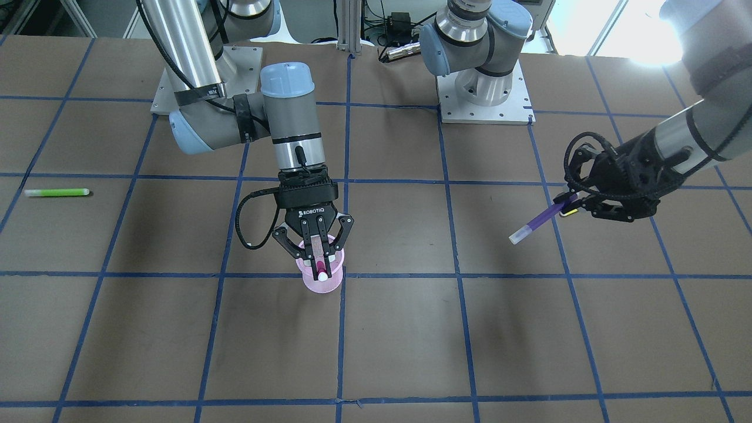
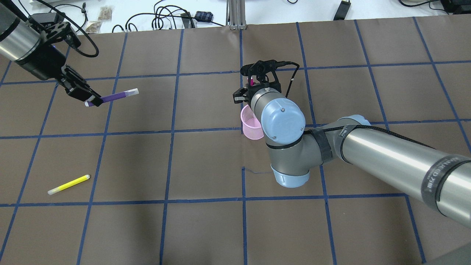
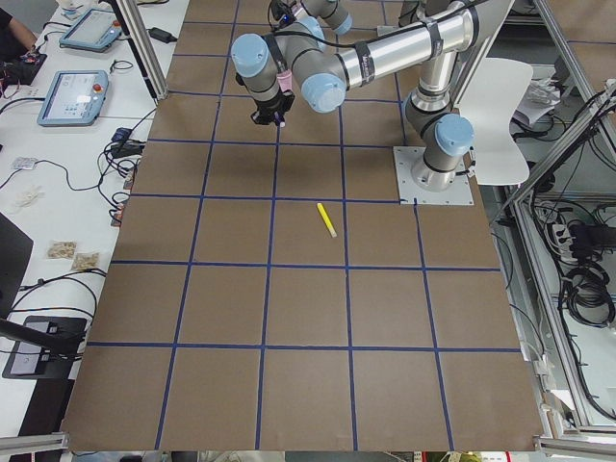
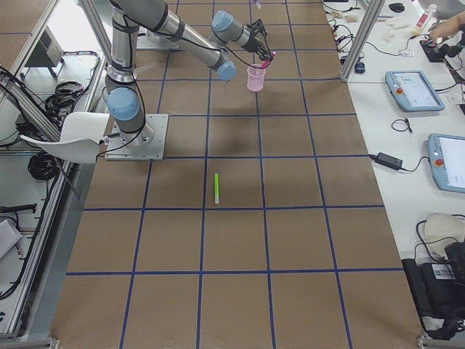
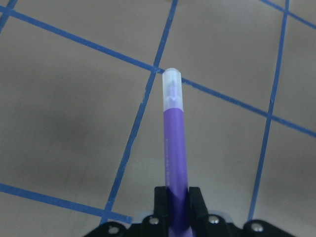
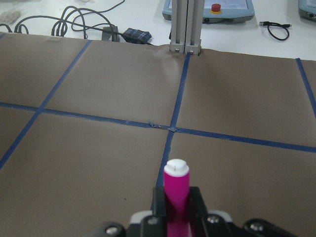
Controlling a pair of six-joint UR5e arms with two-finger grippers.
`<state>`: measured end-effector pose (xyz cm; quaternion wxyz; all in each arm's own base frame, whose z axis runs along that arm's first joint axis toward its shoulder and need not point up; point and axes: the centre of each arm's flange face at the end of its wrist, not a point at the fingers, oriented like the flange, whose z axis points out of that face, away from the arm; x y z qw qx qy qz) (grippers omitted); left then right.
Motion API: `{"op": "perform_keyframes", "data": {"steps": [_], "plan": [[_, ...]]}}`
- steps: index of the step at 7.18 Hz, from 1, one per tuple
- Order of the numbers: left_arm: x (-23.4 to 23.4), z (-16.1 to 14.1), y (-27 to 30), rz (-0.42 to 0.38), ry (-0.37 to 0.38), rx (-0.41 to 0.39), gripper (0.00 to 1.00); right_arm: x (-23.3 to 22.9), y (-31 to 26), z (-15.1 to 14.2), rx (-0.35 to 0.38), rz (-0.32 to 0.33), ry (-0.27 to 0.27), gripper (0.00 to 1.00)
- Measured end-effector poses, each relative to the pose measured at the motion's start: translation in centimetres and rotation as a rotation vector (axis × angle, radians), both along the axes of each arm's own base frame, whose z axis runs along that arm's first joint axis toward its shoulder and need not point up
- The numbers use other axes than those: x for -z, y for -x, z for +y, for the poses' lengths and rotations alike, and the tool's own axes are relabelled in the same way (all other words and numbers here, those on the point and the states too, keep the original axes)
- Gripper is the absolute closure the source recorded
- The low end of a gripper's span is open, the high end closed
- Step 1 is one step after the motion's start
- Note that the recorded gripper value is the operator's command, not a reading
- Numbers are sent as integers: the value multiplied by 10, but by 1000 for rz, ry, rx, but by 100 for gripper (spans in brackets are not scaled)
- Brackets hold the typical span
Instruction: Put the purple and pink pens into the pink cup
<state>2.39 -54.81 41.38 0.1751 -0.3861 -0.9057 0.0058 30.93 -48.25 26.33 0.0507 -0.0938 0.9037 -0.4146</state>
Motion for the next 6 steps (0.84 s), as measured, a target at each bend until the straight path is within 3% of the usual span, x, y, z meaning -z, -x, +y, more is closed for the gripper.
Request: {"op": "perform_keyframes", "data": {"steps": [1, 2, 4, 6], "plan": [[-10, 4, 30, -31, -42, -132, 100, 6, 0, 1, 1, -1, 0, 9], [-16, 8, 61, -59, -94, -278, 100, 10, 0, 1, 4, -1, -6, 0], [-21, 14, 107, -84, -198, -550, 100, 9, 4, -4, 20, -1, -41, 0], [-19, 16, 162, -69, -375, -918, 100, -27, 19, -24, 56, 23, -123, 0]]}}
